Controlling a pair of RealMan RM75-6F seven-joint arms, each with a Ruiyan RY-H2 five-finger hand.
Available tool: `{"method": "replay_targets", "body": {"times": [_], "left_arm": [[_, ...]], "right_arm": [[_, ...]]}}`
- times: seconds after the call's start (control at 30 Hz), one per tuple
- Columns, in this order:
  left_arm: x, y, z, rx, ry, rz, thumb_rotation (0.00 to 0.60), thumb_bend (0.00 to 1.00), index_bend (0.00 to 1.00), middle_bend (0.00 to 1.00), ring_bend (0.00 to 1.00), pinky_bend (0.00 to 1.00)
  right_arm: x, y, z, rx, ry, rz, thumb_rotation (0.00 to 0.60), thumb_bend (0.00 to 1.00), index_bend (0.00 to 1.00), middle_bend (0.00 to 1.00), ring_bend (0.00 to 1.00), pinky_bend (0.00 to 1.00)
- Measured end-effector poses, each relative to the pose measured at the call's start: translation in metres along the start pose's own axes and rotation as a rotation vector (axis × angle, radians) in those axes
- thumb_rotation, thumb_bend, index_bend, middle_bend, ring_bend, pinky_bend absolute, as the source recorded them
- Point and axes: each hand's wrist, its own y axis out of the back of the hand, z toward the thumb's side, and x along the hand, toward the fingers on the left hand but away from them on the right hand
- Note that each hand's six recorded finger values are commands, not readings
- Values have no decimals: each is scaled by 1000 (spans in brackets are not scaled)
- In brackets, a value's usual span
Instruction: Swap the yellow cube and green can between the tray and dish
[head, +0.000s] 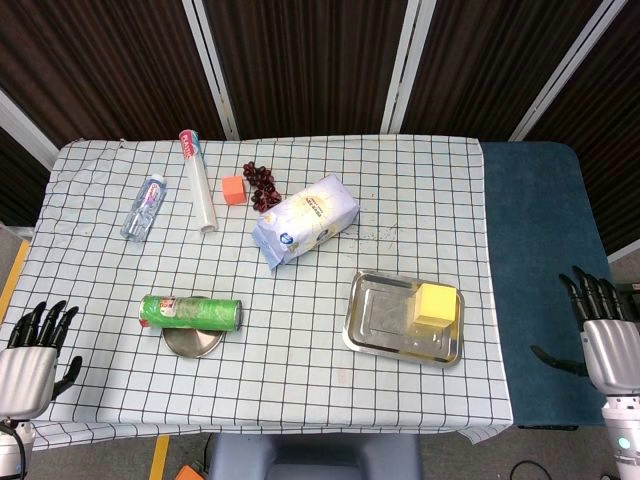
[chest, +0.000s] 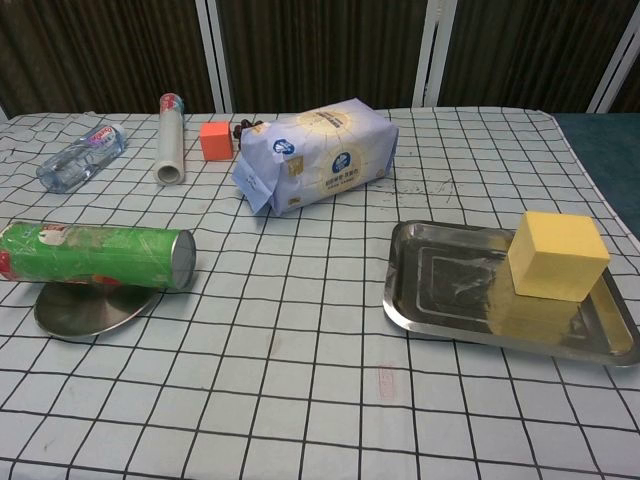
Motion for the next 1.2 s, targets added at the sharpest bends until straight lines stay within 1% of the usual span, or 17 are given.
{"method": "replay_targets", "body": {"times": [0.17,0.27,0.37,0.57,0.7,0.8,1.03,1.1,1.2], "left_arm": [[1,-1,-1,4,-2,3,600,377,108,93,28,153],[4,-6,-3,4,3,-15,600,376,109,97,34,154],[8,-9,-4,2,3,-22,600,376,109,99,37,153],[5,-9,-6,-20,6,-27,600,376,116,111,46,153],[5,-6,-5,-22,4,-18,600,377,119,117,49,153],[5,-8,-3,-20,-4,-27,600,376,119,119,50,154],[4,-8,-5,-18,3,-29,600,375,119,122,52,154],[5,-8,-6,-17,8,-31,600,376,120,124,54,153],[5,-9,-9,-20,20,-39,600,375,122,127,55,154]], "right_arm": [[0,-1,1,5,6,11,600,47,0,0,0,0],[0,-3,1,0,8,21,600,47,0,0,0,0],[-1,-3,3,0,16,14,600,47,0,0,0,0],[-2,-11,10,0,47,-8,600,47,0,0,0,0],[-6,-18,20,6,89,-7,600,47,0,0,0,0],[-13,-24,30,7,122,26,600,47,0,0,0,0],[-41,-48,66,5,212,171,600,47,0,2,0,0],[-51,-54,74,8,223,202,600,47,0,22,10,0],[-69,-62,83,11,216,239,600,47,0,50,24,0]]}}
